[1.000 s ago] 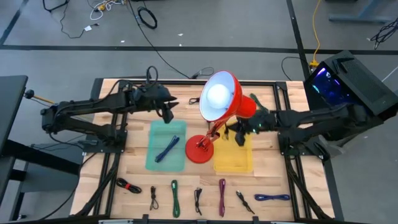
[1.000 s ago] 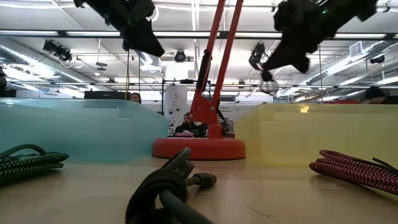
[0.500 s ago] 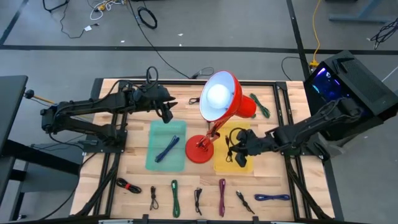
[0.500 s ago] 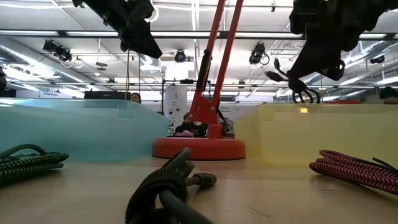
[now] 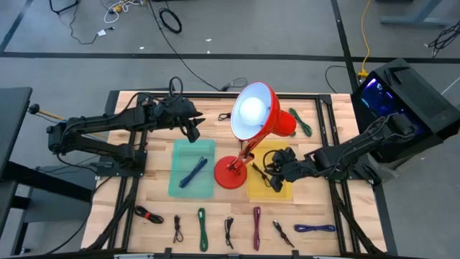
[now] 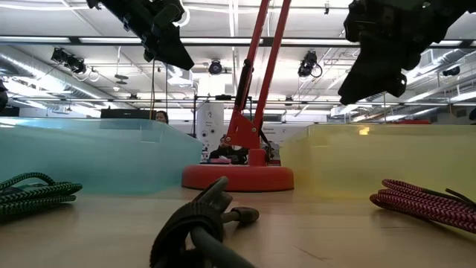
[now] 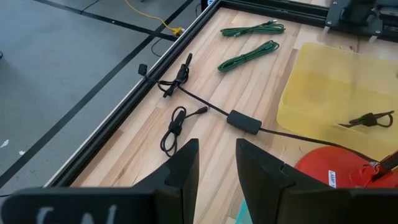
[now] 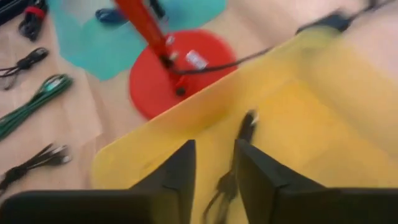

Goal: Pick & Place USB Port
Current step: Put the right green patterned charger cable into the blue bin

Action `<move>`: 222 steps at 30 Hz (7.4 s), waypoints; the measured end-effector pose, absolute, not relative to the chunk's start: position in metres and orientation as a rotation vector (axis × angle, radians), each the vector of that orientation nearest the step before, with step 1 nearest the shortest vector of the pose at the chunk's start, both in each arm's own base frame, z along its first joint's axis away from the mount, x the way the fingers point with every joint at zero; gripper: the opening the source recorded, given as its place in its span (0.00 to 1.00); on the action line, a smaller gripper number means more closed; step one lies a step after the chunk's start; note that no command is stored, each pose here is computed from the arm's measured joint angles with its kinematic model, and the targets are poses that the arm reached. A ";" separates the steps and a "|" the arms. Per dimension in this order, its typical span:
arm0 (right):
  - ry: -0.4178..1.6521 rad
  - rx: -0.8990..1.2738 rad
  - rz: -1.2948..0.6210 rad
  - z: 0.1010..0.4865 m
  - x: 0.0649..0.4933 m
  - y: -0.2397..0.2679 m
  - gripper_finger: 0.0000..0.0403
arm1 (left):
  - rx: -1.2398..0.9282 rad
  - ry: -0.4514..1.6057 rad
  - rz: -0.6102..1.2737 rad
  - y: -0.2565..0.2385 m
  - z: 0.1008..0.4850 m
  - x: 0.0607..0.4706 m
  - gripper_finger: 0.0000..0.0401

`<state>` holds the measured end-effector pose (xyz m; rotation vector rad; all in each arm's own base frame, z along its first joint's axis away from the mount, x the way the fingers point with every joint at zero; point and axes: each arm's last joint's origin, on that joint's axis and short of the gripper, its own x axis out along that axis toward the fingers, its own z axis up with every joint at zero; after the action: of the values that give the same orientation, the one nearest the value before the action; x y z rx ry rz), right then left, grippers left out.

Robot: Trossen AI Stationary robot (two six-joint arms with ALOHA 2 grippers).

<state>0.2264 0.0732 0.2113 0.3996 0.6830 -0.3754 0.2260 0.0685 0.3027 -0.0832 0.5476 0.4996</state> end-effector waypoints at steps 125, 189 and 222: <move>0.113 -0.047 -0.172 0.330 0.266 -0.024 0.00 | -0.202 0.107 -0.019 0.067 0.318 0.280 0.28; 0.176 -0.011 -0.189 0.308 0.286 -0.030 0.04 | -0.259 -0.010 0.056 0.098 0.286 0.319 0.01; 0.423 0.066 -0.419 0.296 0.251 -0.087 0.10 | -0.316 0.774 0.452 -0.014 0.276 0.223 0.01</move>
<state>0.2509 -0.0874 0.2956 0.0655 0.4228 -0.4189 0.2231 -0.0136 0.2755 -0.3163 0.7739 0.4520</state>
